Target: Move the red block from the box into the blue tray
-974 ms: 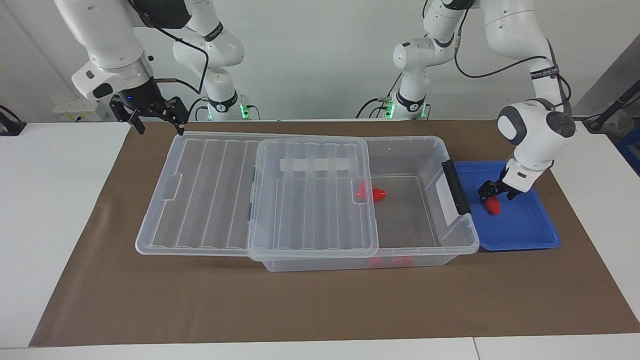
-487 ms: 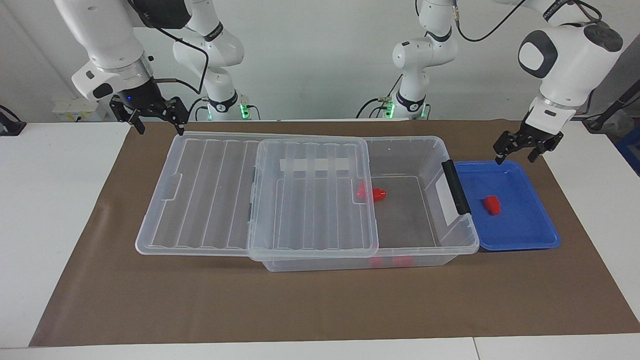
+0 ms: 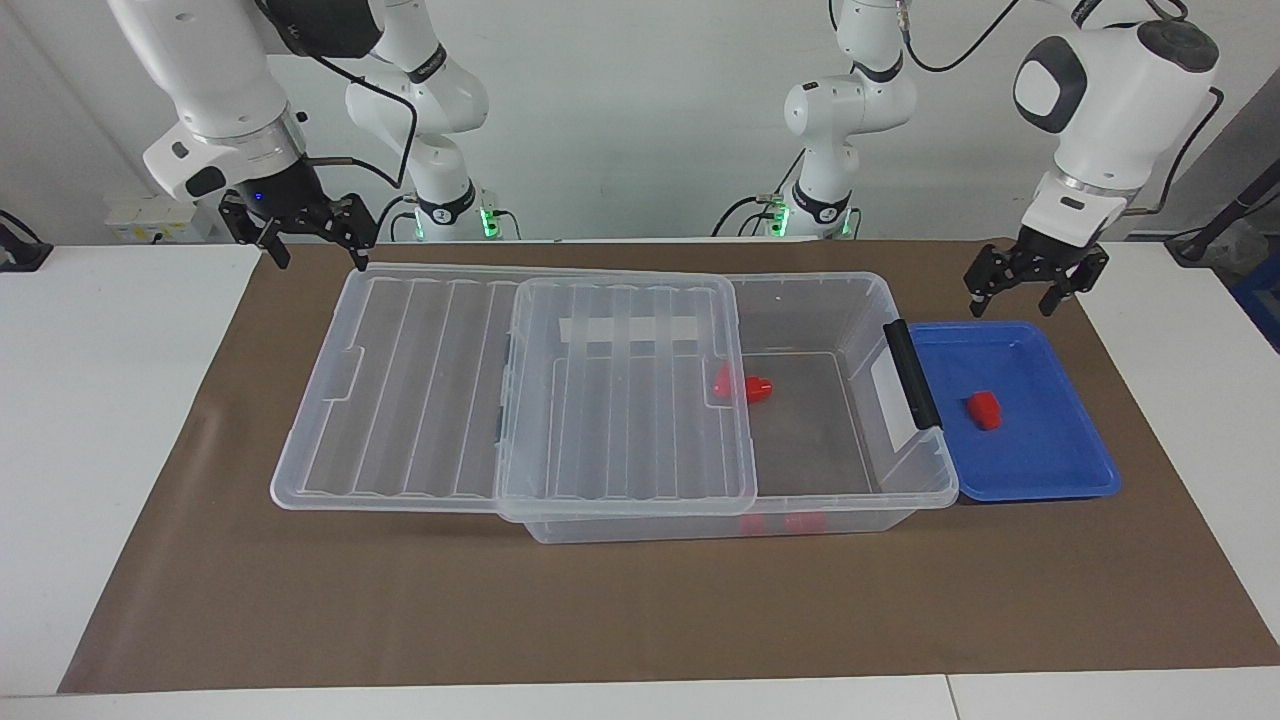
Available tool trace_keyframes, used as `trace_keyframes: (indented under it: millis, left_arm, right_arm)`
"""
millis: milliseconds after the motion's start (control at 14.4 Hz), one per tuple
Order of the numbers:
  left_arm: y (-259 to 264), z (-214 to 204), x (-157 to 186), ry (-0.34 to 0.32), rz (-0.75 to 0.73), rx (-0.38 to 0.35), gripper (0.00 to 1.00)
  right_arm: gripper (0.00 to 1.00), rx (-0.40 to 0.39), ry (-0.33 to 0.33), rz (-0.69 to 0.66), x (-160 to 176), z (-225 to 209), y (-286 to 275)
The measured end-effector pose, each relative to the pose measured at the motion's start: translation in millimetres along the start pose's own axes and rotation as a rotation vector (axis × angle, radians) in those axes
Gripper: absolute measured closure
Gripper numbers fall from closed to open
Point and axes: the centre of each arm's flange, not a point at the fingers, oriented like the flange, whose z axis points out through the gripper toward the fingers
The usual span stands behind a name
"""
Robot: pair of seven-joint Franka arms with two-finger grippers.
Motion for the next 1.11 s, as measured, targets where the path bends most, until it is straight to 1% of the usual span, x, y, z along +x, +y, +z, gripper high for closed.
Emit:
trace_keyframes:
  millis: [139, 209, 348, 487, 626, 695, 835, 1113]
  left_arm:
    - [32.5, -13.6, -5.7, -0.012, 0.046, 0.002, 0.00]
    - [39.6, -19.9, -8.8, -0.023, 0.057, 0.002, 0.00]
    - [40.0, -39.3, -11.8, -0.051, 0.057, 0.000, 0.00]
    - [34.3, -69.6, -11.5, -0.078, 0.048, -0.005, 0.00]
    - [27.5, -88.9, -8.6, -0.084, 0.037, -0.008, 0.00]
    - [23.4, -90.9, -8.1, -0.092, 0.030, -0.010, 0.00]
    - [17.0, -88.3, -10.8, -0.130, 0.020, -0.015, 0.00]
    - [33.9, -85.2, -8.6, -0.140, 0.056, -0.016, 0.00]
  right_arm:
    - [0.00, 0.000, 0.000, 0.000, 0.0, 0.0, 0.1]
    - [0.00, 0.000, 0.000, 0.000, 0.0, 0.0, 0.2]
    - [0.00, 0.000, 0.000, 0.001, 0.0, 0.2, 0.4]
    - [0.00, 0.000, -0.001, 0.001, 0.0, 0.3, 0.5]
    - [0.00, 0.000, -0.001, 0.001, 0.0, 0.3, 0.5]
    - [0.00, 0.000, -0.001, 0.001, 0.0, 0.3, 0.5]
    - [0.00, 0.000, -0.001, 0.001, 0.0, 0.4, 0.5]
    - [0.00, 0.000, -0.001, 0.001, 0.0, 0.4, 0.5]
